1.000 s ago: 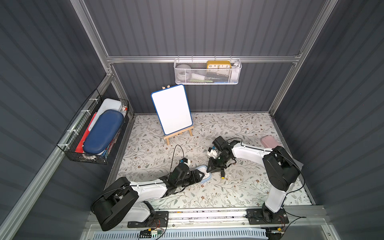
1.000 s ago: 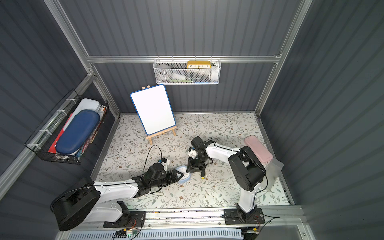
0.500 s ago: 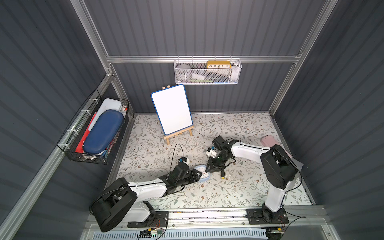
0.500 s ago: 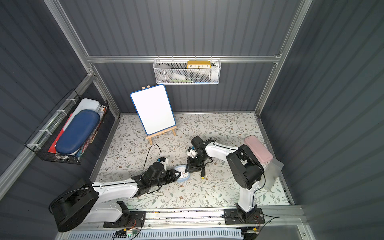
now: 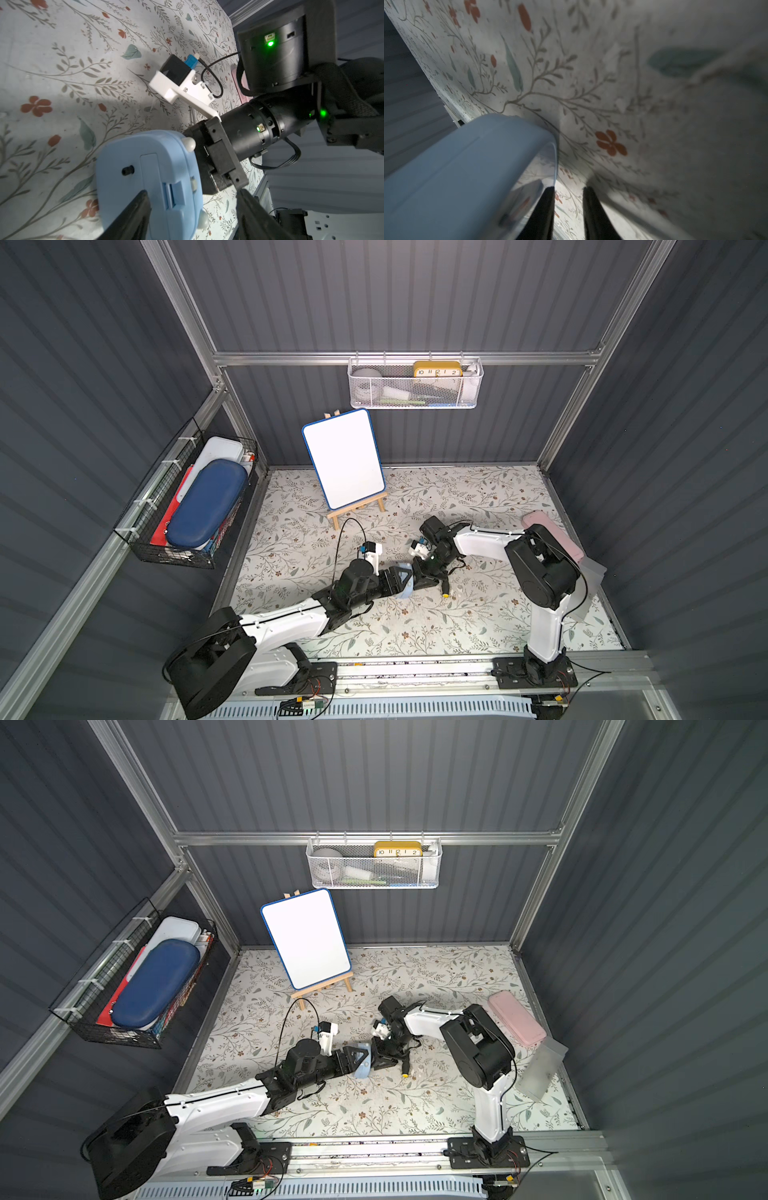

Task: Remove the battery from the alarm
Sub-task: Adjust the alarm at the center of the board.

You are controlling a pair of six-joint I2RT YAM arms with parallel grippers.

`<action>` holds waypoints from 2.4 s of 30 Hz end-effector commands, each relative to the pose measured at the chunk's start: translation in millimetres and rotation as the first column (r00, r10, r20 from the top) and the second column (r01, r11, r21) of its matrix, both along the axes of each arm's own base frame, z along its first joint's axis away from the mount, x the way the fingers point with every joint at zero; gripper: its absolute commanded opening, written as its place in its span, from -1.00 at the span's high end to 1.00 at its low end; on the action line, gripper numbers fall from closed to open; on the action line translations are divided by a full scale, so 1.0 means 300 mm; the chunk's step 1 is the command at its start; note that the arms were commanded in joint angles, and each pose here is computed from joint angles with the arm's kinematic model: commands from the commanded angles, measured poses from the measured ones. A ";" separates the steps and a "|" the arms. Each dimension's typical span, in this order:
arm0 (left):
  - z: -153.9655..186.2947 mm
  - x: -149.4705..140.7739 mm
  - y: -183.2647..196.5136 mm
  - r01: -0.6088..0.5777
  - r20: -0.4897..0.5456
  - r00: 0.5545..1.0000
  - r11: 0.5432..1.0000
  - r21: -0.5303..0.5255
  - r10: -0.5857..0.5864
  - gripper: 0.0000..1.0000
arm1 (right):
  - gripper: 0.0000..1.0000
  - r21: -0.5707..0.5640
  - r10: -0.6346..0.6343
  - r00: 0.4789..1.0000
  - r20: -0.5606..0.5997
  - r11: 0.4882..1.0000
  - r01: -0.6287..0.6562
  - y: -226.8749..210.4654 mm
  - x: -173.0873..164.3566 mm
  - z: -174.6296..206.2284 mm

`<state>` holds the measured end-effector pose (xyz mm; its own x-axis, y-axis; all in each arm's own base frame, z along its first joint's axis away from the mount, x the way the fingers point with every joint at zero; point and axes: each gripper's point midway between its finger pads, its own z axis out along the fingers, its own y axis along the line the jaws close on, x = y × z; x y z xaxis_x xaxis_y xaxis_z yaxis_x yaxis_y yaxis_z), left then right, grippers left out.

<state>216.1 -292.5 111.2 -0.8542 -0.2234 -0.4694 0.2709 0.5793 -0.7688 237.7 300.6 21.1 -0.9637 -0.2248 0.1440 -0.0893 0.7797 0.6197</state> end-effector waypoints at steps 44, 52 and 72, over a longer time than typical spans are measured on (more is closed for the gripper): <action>-0.133 -0.038 0.053 -0.028 -0.183 0.982 0.987 0.159 0.057 -0.46 | 0.42 -0.369 -0.027 0.999 0.031 0.929 0.036 -0.266 0.000 -0.113; -0.145 -0.031 0.032 -0.006 -0.182 0.983 0.987 0.161 0.035 -0.47 | 0.42 -0.330 -0.053 0.998 0.042 0.942 0.064 -0.211 0.061 -0.116; 0.008 0.105 0.201 -0.129 -0.129 0.981 0.982 0.137 0.147 1.00 | 1.00 -0.284 -0.068 0.976 0.208 0.950 0.127 -0.264 0.046 0.092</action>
<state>264.3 -226.5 130.9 -0.8179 -0.3742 -0.4371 0.0715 0.6877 -0.7225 257.6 226.4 57.3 -0.9946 -0.0970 -0.0361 -0.1035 0.9266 0.3616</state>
